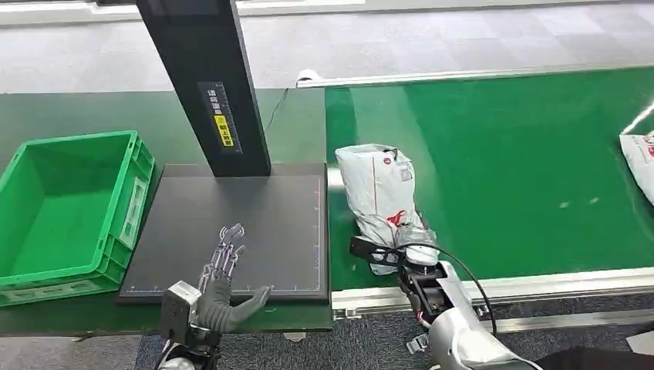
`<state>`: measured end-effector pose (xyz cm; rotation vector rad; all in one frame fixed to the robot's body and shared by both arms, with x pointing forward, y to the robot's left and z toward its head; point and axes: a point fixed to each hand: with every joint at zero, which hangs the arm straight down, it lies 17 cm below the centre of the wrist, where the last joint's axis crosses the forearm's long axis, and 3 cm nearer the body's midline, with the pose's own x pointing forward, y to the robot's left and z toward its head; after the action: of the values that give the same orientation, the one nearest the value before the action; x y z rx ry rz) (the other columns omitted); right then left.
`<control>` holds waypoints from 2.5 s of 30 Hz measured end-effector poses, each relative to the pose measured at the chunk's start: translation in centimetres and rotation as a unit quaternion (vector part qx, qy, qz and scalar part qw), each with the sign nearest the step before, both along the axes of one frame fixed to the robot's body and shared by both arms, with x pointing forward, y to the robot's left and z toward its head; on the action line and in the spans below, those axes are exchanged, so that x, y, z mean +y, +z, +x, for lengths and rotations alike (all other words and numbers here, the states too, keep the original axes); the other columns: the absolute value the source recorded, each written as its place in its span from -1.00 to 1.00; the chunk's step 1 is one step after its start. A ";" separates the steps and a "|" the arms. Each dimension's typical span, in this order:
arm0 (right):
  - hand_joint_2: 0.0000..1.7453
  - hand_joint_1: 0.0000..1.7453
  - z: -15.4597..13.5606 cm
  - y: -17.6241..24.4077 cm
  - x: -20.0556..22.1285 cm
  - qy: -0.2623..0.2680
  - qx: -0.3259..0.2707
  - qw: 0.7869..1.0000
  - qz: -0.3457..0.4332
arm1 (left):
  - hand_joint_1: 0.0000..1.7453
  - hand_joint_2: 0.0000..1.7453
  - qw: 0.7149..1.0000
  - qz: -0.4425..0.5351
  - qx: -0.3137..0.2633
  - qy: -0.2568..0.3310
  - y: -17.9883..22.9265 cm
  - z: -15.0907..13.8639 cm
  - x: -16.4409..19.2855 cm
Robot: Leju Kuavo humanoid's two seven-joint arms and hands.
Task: Moved the parcel from conveyor to table for the left to box.
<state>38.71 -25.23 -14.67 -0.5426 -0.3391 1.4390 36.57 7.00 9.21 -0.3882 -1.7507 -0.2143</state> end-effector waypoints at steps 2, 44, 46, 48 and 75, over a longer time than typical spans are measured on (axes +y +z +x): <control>1.00 1.00 0.1 0.1 0.1 0.003 -0.001 1.000 0.000 | -1.00 1.00 1.000 0.000 0.000 0.000 0.0 0.0 0.0; 1.00 1.00 15.5 31.6 0.2 -0.158 -0.652 0.582 0.459 | -1.00 1.00 1.000 0.007 -0.005 0.014 -1.3 -1.8 0.7; 1.00 1.00 15.5 32.1 0.1 -0.156 -0.657 0.577 0.460 | -1.00 1.00 1.000 0.007 -0.005 0.013 -1.3 -1.8 0.7; 1.00 1.00 15.4 32.4 0.1 -0.154 -0.659 0.574 0.460 | -1.00 1.00 1.000 0.007 -0.005 0.013 -1.3 -1.8 0.7; 1.00 -1.00 7.5 6.3 8.0 -0.133 -0.200 0.927 0.289 | -1.00 1.00 1.000 0.005 0.006 -0.012 -1.6 -0.9 -0.5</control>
<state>46.20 -17.22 -8.40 -0.3722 -0.9443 0.8924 35.65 6.50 7.65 -0.4030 -1.7337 -0.2381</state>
